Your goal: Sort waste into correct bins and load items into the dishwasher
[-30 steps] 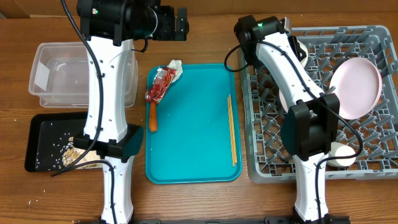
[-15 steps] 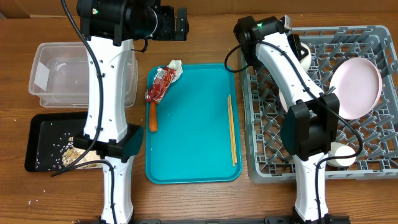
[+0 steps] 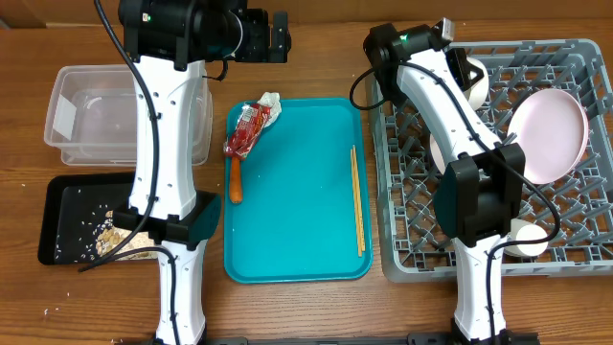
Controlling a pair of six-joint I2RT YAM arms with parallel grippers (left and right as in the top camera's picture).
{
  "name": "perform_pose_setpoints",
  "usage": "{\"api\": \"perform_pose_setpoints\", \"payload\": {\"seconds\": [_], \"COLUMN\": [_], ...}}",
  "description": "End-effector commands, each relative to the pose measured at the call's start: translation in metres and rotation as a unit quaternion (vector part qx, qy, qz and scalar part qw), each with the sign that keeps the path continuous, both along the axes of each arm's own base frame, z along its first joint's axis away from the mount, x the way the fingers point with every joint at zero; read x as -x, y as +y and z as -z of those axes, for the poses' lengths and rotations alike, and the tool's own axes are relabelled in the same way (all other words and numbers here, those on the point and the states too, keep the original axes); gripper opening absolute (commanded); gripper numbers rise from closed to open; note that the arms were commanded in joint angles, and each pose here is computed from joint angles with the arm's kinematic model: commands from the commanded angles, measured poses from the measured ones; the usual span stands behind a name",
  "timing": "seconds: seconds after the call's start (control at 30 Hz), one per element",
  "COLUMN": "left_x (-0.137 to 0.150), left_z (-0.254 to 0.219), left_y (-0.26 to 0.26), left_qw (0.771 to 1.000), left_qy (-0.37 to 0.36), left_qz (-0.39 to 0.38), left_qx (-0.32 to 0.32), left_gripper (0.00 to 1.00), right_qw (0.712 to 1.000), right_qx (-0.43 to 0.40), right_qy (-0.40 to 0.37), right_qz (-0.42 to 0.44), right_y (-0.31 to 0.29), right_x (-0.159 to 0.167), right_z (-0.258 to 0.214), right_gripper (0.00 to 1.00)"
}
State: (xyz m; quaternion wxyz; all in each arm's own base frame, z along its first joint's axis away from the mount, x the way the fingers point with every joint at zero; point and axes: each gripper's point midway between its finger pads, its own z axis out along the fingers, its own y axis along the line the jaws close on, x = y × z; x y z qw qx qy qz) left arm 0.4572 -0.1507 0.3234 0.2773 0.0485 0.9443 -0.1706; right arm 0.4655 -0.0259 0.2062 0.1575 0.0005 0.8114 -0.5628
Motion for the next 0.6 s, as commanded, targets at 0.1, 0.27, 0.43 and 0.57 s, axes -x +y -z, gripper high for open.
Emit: {"api": "perform_pose_setpoints", "payload": {"seconds": [0.1, 0.27, 0.43, 0.57], "left_x": [0.000, 0.000, 0.000, 0.000], "left_z": [0.002, 0.002, 0.002, 0.002], "left_y": [-0.002, -0.002, -0.002, -0.002], "left_qw": [1.000, 1.000, 1.000, 1.000], "left_qy": [0.002, 0.002, 0.002, 0.002], "left_qz": [0.003, 0.003, 0.003, 0.003], "left_qx": [0.002, 0.002, 0.002, 0.002], "left_gripper": [1.00, 1.00, 1.00, 1.00], "right_qw": [0.999, 0.999, 0.999, 0.999], "right_qx": [-0.025, -0.025, -0.019, 0.029], "right_qy": [-0.021, -0.029, -0.034, -0.046], "right_qz": [0.003, 0.004, 0.006, 0.005], "right_y": [0.003, 0.003, 0.000, -0.008], "right_x": [-0.001, -0.003, -0.005, -0.006], "right_z": [0.002, 0.001, -0.001, -0.017], "right_gripper": [0.04, 0.04, 0.04, 0.04]}}
